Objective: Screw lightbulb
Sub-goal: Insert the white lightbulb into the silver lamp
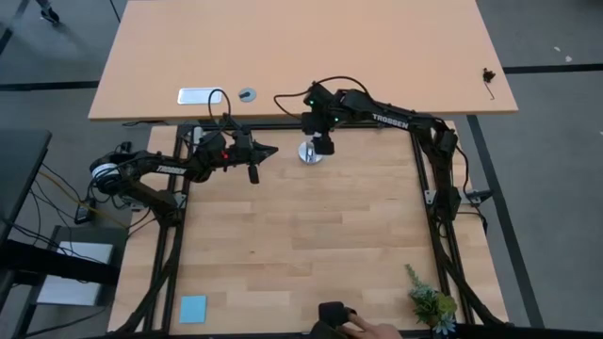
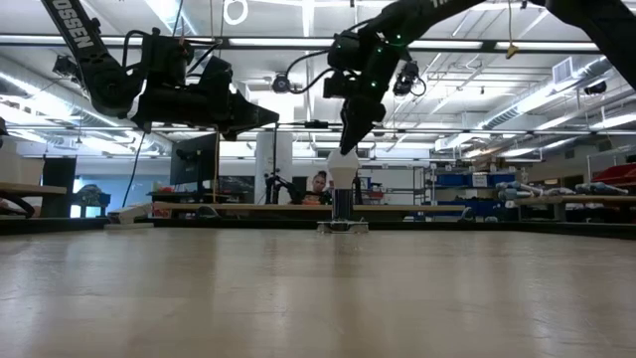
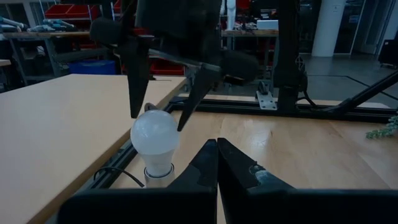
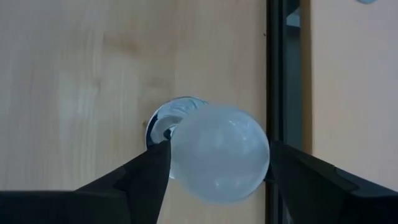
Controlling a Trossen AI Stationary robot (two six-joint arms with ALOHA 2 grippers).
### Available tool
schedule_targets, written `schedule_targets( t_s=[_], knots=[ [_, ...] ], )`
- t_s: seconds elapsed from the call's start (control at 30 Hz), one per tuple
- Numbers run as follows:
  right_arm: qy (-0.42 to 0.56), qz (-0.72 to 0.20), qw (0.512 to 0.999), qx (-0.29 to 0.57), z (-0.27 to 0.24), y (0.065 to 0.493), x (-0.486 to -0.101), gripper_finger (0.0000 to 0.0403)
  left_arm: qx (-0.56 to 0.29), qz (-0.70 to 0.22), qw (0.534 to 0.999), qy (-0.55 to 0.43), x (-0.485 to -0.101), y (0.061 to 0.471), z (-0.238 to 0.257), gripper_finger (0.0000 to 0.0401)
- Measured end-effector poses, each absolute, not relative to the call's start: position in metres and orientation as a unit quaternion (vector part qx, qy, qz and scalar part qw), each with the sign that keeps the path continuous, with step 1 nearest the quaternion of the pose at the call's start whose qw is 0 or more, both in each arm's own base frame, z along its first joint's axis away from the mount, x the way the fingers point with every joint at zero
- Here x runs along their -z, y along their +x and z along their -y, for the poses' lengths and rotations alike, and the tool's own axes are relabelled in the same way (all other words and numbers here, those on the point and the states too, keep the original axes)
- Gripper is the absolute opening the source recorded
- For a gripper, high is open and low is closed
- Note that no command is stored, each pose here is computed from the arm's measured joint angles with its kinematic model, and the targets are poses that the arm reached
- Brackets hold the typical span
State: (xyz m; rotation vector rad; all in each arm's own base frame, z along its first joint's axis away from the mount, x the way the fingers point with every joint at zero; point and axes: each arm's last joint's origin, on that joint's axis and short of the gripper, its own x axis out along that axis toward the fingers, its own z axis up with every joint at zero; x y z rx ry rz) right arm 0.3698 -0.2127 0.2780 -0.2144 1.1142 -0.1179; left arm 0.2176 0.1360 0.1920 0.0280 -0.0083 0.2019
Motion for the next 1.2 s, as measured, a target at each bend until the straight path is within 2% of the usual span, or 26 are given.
schedule_targets(
  t_s=[0.23,0.4,0.57,0.63,0.9,1.03,1.2],
  knots=[
    [-0.054,-0.515,0.851,0.092,0.215,0.370,-0.272,0.0257,-0.101,0.004,0.995,0.014,-0.192,0.218,-0.136,0.0005],
    [0.061,-0.495,0.852,0.162,0.215,0.370,-0.273,0.0232,-0.101,0.004,0.995,0.014,-0.192,0.218,-0.136,0.0005],
    [0.186,-0.472,0.821,0.261,0.216,0.367,-0.273,0.0229,-0.101,0.004,0.995,0.014,-0.192,0.218,-0.136,0.0005],
    [0.207,-0.465,0.816,0.273,0.216,0.368,-0.272,0.0229,-0.101,0.004,0.995,0.014,-0.192,0.218,-0.136,0.0005],
    [0.158,-0.477,0.830,0.242,0.213,0.371,-0.283,0.0229,-0.101,0.004,0.995,0.014,-0.192,0.218,-0.136,0.0005],
    [0.068,-0.472,0.856,0.200,0.214,0.374,-0.298,0.0229,-0.101,0.004,0.995,0.014,-0.192,0.218,-0.136,0.0005],
    [-0.034,-0.493,0.861,0.120,0.213,0.374,-0.299,0.0229,-0.101,0.004,0.995,0.014,-0.192,0.218,-0.136,0.0005]
  ],
)
